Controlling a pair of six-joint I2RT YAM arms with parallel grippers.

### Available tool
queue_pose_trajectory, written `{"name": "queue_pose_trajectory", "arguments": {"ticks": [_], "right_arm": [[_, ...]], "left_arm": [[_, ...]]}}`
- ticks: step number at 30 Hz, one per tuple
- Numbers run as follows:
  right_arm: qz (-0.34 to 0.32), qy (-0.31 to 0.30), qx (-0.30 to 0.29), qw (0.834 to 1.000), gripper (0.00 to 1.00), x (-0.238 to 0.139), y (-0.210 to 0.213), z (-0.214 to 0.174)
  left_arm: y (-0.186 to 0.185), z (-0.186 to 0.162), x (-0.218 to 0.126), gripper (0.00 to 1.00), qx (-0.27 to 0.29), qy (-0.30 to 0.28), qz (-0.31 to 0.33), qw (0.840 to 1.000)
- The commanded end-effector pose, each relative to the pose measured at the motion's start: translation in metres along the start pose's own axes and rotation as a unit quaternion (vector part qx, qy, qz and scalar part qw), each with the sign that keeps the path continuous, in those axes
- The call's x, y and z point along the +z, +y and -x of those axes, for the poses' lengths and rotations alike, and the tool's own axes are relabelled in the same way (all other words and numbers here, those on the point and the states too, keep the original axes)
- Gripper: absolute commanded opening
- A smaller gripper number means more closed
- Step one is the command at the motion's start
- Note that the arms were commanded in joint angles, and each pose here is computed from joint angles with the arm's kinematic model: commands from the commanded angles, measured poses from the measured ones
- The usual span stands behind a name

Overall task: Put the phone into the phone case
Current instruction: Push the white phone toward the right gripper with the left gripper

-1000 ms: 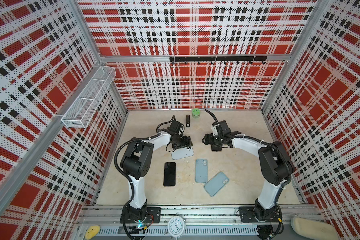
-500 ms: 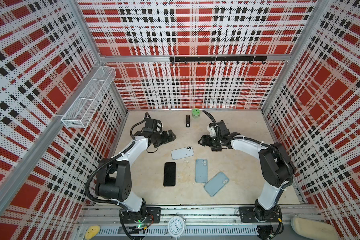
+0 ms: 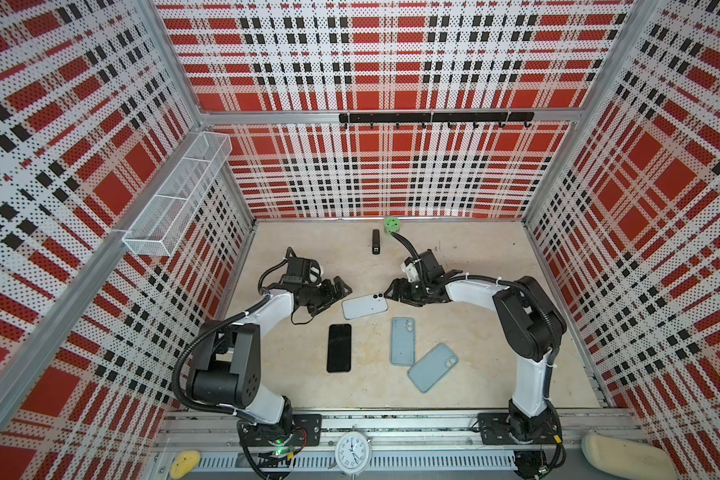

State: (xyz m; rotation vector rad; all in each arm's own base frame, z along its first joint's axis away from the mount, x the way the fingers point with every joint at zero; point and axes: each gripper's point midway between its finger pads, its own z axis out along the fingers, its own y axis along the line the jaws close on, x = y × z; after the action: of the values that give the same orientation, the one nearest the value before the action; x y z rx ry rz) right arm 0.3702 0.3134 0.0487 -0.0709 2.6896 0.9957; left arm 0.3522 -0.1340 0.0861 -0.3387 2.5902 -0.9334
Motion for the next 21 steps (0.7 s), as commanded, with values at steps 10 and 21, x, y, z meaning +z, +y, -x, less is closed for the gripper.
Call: {"name": "queue_pose_trajectory", "arguments": {"ticks": [10, 21], "right_arm": [[0.045, -0.005, 0.003, 0.999, 0.75, 0.014, 0.018, 0.01], [0.06, 0.004, 0.012, 0.998, 0.75, 0.02, 0.02, 0.004]], "left_arm": [[0.001, -0.014, 0.024, 1.0, -0.017, 0.026, -0.009, 0.999], [-0.001, -0.038, 0.038, 1.0, -0.02, 0.072, -0.01, 0.997]]}}
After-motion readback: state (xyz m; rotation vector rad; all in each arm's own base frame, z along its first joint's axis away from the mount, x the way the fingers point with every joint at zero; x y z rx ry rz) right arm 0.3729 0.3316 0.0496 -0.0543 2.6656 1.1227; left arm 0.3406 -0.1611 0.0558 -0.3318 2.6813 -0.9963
